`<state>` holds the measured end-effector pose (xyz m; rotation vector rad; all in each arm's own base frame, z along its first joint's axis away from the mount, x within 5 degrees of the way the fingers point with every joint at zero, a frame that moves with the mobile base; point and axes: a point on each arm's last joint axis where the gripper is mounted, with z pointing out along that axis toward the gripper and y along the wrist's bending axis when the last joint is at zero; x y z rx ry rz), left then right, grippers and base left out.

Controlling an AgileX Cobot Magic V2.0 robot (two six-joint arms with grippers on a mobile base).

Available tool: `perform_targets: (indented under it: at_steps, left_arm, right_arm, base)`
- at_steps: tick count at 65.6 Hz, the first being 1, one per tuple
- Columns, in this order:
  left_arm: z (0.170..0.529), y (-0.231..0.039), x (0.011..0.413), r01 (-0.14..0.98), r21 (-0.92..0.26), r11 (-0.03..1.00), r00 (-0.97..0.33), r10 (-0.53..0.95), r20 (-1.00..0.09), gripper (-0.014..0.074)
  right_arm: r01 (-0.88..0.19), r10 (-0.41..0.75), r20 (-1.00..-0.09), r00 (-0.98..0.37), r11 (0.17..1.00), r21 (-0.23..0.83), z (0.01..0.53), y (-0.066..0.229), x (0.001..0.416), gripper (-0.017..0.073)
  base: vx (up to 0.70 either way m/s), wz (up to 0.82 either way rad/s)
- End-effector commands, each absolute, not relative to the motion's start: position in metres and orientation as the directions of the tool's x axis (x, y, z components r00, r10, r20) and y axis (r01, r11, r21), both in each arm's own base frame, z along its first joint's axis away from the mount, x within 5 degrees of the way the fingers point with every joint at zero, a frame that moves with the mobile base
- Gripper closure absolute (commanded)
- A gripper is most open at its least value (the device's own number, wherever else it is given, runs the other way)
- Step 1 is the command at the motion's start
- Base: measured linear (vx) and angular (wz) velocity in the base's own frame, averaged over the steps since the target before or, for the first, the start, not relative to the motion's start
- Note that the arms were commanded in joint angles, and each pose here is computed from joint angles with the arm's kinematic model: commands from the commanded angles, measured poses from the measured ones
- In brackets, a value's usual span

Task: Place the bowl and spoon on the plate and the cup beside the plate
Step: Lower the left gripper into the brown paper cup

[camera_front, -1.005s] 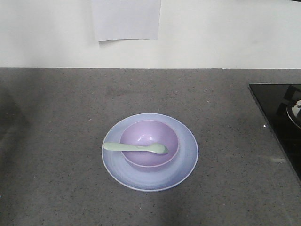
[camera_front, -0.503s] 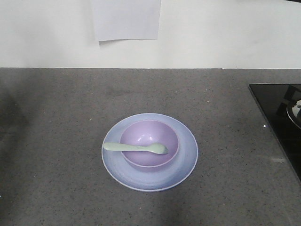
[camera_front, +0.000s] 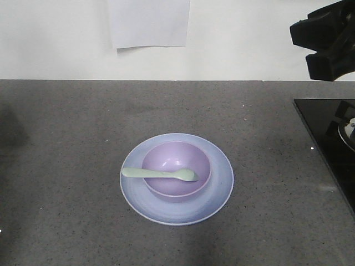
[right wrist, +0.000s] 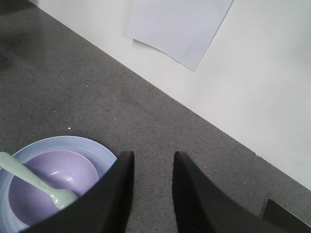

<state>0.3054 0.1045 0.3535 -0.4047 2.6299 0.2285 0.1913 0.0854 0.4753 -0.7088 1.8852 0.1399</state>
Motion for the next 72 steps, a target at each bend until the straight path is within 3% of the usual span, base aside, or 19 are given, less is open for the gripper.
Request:
perform_targets:
  at_steps: [1, 54, 61, 72]
  left_arm:
    - [0.365, 0.103, 0.306, -0.318, 0.075, 0.945, -0.819, -0.234, -0.524, 0.0205]
    - [0.325, 0.117, 0.330, -0.327, 0.050, 0.944, -0.862, -0.277, -0.424, 0.0222]
    - [0.323, 0.117, 0.331, -0.323, 0.052, 0.945, -0.866, -0.273, -0.420, 0.0299]
    - [0.324, 0.117, 0.332, -0.298, 0.061, 0.953, -0.870, -0.245, -0.427, 0.0564]
  right_arm:
    - [-0.505, -0.365, -0.916, -0.165, 0.829, -0.239, 0.491, 0.083, 0.188, 0.0357]
    - [-0.504, -0.363, -0.917, -0.163, 0.830, -0.239, 0.492, 0.083, 0.188, 0.0357]
    - [-0.504, -0.363, -0.917, -0.163, 0.830, -0.239, 0.492, 0.083, 0.188, 0.0357]
    - [-0.505, -0.365, -0.916, -0.166, 0.829, -0.239, 0.491, 0.083, 0.188, 0.0357]
  base:
    - [0.00, 0.00]
    - [0.00, 0.00]
    - [0.00, 0.00]
    - [0.00, 0.00]
